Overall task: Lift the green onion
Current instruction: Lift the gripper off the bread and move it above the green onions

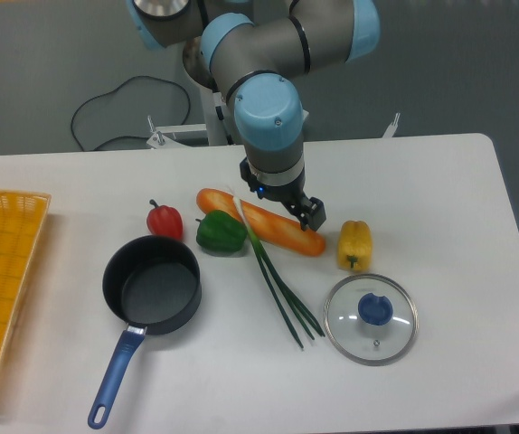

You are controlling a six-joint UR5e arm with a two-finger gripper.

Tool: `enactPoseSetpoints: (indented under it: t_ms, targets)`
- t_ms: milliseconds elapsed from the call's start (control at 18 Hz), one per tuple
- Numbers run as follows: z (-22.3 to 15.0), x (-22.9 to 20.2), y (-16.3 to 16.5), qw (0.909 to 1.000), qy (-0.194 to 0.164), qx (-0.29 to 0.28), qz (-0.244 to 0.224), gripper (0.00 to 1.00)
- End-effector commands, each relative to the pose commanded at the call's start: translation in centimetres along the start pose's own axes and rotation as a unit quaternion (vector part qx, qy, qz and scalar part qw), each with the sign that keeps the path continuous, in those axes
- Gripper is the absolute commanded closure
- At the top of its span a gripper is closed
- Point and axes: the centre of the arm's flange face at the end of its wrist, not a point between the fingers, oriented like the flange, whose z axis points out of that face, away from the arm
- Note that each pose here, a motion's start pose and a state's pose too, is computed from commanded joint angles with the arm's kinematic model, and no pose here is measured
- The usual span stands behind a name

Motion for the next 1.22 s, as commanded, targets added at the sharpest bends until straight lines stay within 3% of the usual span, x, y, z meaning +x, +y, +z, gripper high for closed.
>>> enactPoseSetpoints:
  t_ms: [222,722,1222]
  targets:
    - [-0.1,-0.5,-0.2,0.9987,0.009,0.044,-0.026,0.0]
    - [2.0,0.9,-0.3,0.9971,0.025,0.029,-0.067,0.0]
    - [3.6,0.6,-0.5,0.986,0.044,0.019,-0.16,0.0]
